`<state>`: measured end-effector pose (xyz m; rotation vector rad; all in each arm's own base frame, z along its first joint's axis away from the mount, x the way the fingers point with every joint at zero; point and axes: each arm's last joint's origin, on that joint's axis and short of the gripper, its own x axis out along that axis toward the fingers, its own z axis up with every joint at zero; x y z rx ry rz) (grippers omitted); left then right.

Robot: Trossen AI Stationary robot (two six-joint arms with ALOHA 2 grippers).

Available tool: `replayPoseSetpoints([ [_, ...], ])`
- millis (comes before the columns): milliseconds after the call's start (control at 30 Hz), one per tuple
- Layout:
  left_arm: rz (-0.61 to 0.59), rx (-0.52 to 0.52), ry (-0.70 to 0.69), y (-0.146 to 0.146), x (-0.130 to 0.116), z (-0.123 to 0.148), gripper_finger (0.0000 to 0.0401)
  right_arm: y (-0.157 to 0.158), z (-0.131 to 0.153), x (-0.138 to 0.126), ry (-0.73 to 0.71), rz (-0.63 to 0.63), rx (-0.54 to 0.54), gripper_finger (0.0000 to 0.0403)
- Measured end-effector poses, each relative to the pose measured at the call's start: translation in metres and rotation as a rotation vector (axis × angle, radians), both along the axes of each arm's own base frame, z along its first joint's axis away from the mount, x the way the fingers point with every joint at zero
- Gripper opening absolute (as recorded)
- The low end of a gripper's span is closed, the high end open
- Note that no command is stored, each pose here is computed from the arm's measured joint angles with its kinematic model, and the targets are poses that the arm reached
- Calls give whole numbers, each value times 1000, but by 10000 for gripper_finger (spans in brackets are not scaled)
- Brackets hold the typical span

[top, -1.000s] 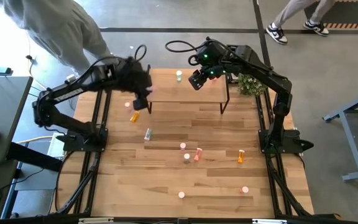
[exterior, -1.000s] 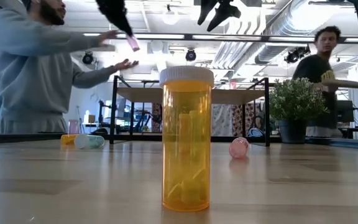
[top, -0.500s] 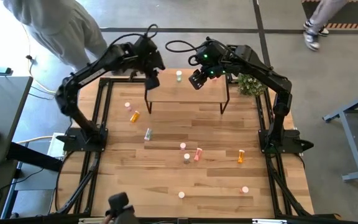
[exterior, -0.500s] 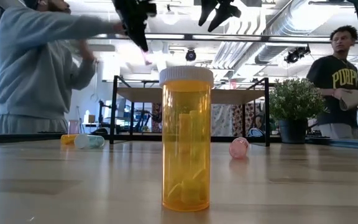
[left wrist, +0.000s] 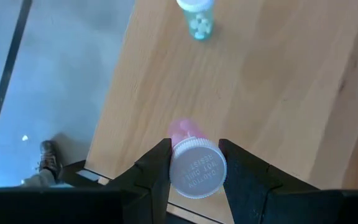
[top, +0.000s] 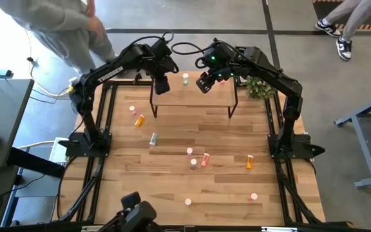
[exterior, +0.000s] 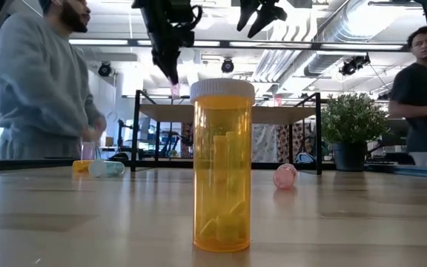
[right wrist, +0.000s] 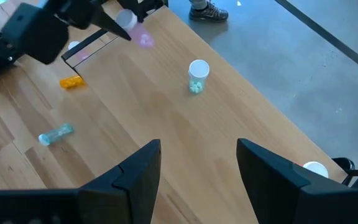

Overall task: Pick and place medicine bottles onto shelf by color
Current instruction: Put the bottom pink pill bottle on the shelf

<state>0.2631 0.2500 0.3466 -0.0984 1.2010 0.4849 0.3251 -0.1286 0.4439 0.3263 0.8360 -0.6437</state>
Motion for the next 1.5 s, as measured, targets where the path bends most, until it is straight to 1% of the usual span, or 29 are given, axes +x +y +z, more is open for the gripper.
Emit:
replayPoseSetpoints([
  [300,45,-35,30,17,-1,-16,116,0,0,0,26,35,-37,201],
  [500,64,-41,27,20,-5,-17,116,0,0,0,41,58,-55,201],
  [633,41,-88,-3,19,-4,-17,116,0,0,0,55,86,-73,201],
  [967,46,-96,-5,21,-5,-18,116,-1,0,0,87,143,-113,201],
  [1500,64,-99,-9,26,-10,-18,115,-1,1,1,79,147,-119,201],
])
